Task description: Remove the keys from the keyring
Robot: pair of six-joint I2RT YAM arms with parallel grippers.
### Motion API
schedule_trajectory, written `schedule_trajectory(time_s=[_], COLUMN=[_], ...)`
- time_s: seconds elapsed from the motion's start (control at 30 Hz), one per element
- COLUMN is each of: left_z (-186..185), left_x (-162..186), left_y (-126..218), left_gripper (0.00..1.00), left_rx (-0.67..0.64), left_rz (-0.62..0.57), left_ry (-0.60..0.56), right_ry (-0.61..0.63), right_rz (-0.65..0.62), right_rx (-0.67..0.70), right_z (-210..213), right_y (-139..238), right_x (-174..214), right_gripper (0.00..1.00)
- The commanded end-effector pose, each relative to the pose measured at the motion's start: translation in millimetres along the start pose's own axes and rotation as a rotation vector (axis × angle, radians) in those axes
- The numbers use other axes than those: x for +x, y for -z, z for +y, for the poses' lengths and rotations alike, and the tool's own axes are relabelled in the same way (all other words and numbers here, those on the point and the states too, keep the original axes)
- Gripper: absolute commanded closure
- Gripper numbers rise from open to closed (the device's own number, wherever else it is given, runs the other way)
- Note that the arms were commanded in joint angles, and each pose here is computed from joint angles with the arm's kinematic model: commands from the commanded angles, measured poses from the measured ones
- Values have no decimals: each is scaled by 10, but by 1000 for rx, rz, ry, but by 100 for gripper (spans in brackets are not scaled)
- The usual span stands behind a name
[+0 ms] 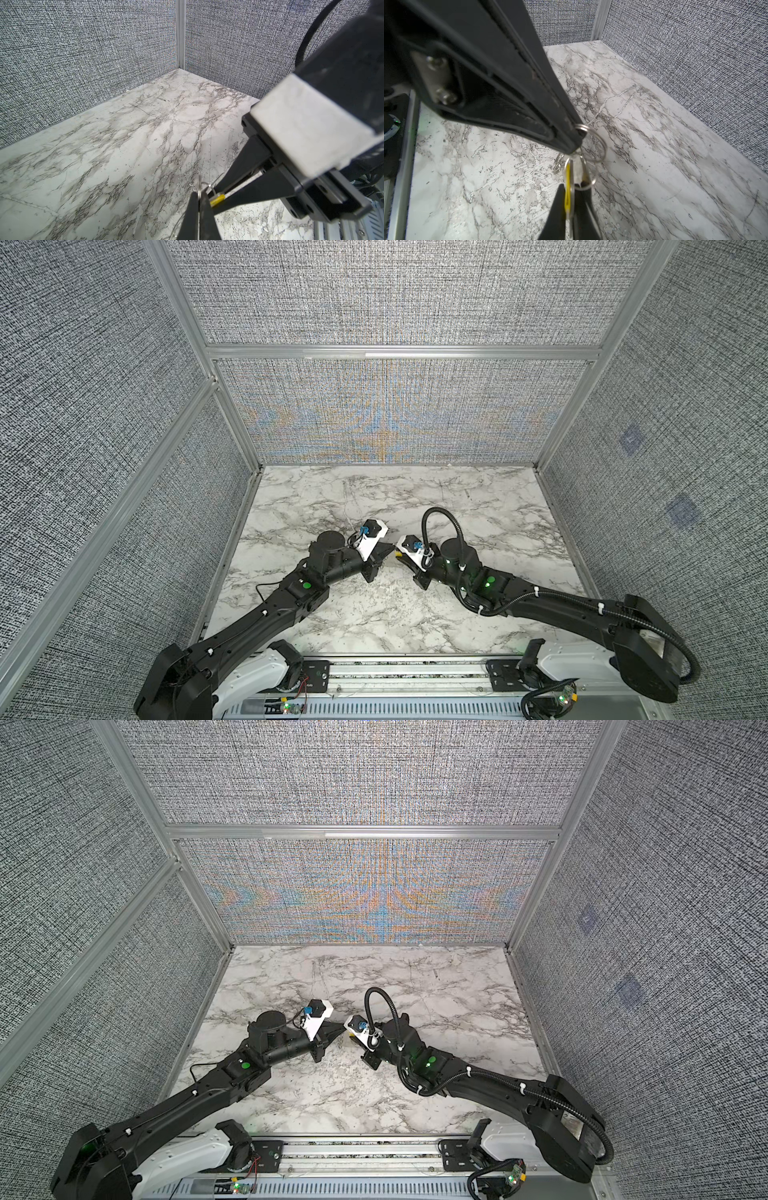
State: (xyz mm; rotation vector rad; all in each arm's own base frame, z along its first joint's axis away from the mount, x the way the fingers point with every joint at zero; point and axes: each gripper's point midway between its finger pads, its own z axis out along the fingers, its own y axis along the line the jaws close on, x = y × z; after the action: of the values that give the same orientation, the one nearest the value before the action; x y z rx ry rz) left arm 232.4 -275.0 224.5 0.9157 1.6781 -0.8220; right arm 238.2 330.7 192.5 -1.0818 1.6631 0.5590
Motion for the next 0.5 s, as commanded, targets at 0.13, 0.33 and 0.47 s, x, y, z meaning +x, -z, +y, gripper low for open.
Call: schedule_trajectory(time_s=[0.13,0.33,0.47], left_z=[59,65,83], left_x=[-31,45,88], left_y=[-1,25,50], left_gripper=[100,100,100], left_rx=[-33,-41,-56], left_rz=[10,48,67], left_ry=[-54,-81,-95], right_ry=[-37,-68,-92], right_rz=[-34,57,107], right_rx=[-118,-107,-118], right_z=[179,123,97], right_y=[113,167,209], right_x=[-262,-267,-270], right_gripper=[98,99,99])
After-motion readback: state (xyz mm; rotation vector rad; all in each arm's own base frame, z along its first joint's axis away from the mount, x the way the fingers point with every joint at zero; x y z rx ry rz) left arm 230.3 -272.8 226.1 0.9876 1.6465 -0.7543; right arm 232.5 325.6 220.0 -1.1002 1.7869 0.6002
